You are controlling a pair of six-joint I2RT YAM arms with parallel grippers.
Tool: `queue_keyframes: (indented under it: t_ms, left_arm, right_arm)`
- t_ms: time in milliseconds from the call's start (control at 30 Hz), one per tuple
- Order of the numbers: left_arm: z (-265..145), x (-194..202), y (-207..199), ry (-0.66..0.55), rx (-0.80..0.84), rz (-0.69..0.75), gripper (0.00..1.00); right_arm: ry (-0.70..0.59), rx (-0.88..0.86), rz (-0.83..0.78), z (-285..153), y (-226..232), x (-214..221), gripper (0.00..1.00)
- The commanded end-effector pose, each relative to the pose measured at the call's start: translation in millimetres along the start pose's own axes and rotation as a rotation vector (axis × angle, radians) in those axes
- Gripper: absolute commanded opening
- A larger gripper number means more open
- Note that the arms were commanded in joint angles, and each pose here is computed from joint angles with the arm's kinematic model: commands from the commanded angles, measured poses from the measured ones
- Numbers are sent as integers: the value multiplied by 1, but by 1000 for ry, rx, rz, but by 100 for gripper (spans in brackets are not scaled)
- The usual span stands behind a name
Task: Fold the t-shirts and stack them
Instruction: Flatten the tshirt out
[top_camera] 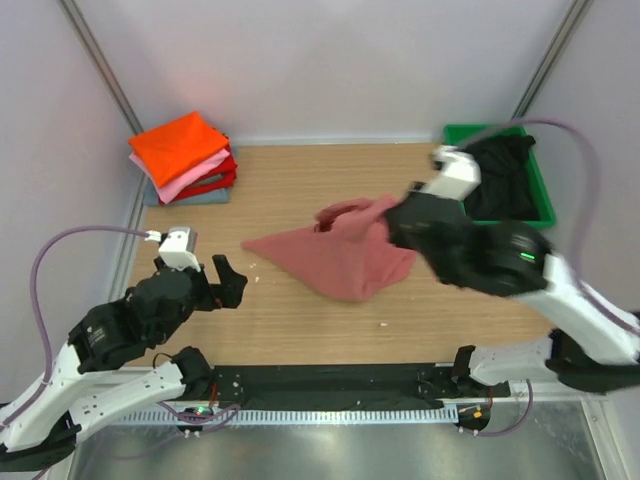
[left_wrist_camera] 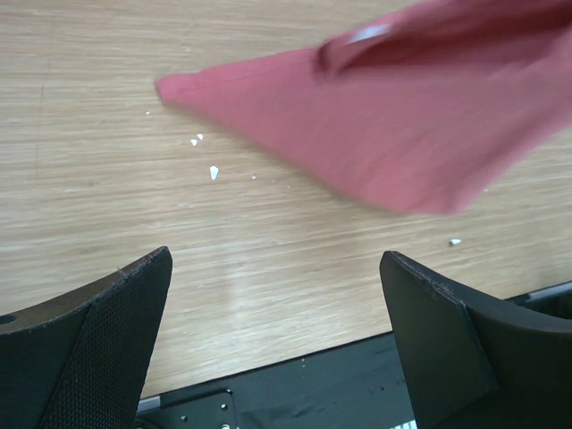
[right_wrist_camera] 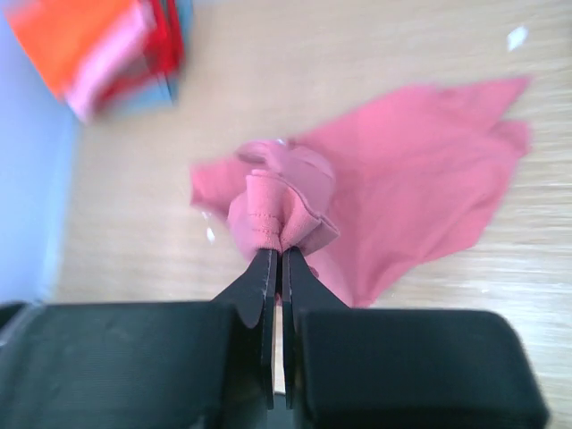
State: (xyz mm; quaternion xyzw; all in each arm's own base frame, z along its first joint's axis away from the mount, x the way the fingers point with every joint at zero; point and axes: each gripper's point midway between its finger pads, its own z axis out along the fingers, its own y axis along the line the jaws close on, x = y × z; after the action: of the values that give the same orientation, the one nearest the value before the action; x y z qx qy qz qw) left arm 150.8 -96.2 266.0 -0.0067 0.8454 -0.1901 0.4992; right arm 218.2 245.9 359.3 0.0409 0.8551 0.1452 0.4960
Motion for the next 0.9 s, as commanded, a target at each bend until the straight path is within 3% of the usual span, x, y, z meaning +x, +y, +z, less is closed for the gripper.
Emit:
queue_keyframes:
  t_ms: [0, 133, 333, 467, 533, 567, 633, 667, 700, 767, 800, 833, 867]
  left_arm:
    - [16, -11, -6, -32, -58, -16, 100]
    - [47, 3, -14, 0, -120, -18, 100]
    - [110, 32, -35, 96, -157, -25, 100]
    - [167, 17, -54, 108, -72, -138, 100]
    - [198, 25, -63, 179, -51, -121, 100]
    - [208, -2, -77, 138, -21, -98, 100]
    - [247, 17, -89, 239, -11, -30, 100]
    - [260, -9, -113, 212, 38, -24, 100]
    - [287, 13, -115, 284, 29, 6, 100]
    - [312, 15, -130, 330, 43, 14, 100]
    - [321, -15, -152, 280, 86, 8, 100]
    - [348, 14, -147, 356, 53, 23, 98]
    - [357, 15, -154, 372, 69, 23, 98]
  right_arm:
    - [-155, 230, 60, -63, -133, -30, 2]
    - [-128, 207, 89, -71, -157, -11, 1]
    - [-38, 211, -70, -52, -152, 22, 1]
    - [60, 102, -137, -28, -126, 61, 1]
    - [128, 84, -174, -20, -121, 84, 1]
    - [154, 112, -188, -15, -127, 97, 1]
    - [168, 156, -192, -11, -137, 107, 1]
    - [173, 202, -164, -10, -147, 115, 1]
    - [157, 228, -153, -10, -153, 115, 1]
    - [143, 244, -133, -11, -162, 117, 1]
    - [127, 257, -86, -12, -164, 116, 1]
    - [108, 265, -74, -13, -168, 113, 1]
    - [95, 259, -57, -14, -171, 111, 1]
